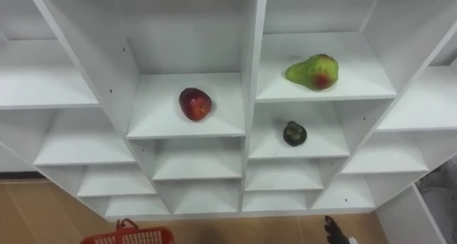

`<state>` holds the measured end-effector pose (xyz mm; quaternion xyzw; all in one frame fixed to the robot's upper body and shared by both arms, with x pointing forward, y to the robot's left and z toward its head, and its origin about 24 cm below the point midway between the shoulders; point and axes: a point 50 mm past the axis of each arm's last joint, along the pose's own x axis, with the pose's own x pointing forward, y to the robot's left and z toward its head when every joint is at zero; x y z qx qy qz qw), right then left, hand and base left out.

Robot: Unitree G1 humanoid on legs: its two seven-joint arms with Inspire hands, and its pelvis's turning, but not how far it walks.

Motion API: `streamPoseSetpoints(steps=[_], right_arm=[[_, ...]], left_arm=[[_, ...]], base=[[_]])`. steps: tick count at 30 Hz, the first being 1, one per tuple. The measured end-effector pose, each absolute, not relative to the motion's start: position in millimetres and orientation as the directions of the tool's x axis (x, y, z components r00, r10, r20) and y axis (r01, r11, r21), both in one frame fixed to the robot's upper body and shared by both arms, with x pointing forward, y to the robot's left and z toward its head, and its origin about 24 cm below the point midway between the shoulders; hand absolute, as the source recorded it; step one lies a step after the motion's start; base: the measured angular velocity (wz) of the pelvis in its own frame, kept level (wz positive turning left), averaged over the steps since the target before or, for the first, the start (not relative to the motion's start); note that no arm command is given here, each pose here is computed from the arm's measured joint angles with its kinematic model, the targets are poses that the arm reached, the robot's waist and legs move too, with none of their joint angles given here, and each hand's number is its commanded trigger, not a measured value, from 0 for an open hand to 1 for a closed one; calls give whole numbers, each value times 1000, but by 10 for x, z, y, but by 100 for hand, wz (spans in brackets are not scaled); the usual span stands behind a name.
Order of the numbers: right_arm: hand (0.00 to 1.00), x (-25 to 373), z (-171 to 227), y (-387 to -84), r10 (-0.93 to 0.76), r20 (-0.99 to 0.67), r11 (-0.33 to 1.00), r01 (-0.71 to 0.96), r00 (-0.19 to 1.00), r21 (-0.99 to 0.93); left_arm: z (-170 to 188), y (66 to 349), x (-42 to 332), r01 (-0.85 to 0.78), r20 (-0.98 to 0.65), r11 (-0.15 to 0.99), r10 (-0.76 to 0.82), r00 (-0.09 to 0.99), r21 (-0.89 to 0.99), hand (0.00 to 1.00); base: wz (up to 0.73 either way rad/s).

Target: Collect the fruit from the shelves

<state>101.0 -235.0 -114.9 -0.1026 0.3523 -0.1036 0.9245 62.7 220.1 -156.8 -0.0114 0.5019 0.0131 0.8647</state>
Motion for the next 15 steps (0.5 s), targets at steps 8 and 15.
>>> streamPoseSetpoints(steps=[8, 15], right_arm=[[0, 1279, -717, -2273, -303, -403, 939, 199, 864, -281], [0, 1473, -389, -2237, -343, -211, 921, 284, 915, -266]], left_arm=[[-1564, 2211, 627, -37, -867, 999, 16, 498, -3, 100], [-1525, 2198, 673, -28, -842, 1000, 11, 540, -4, 100]], base=[[-2], [-10]])
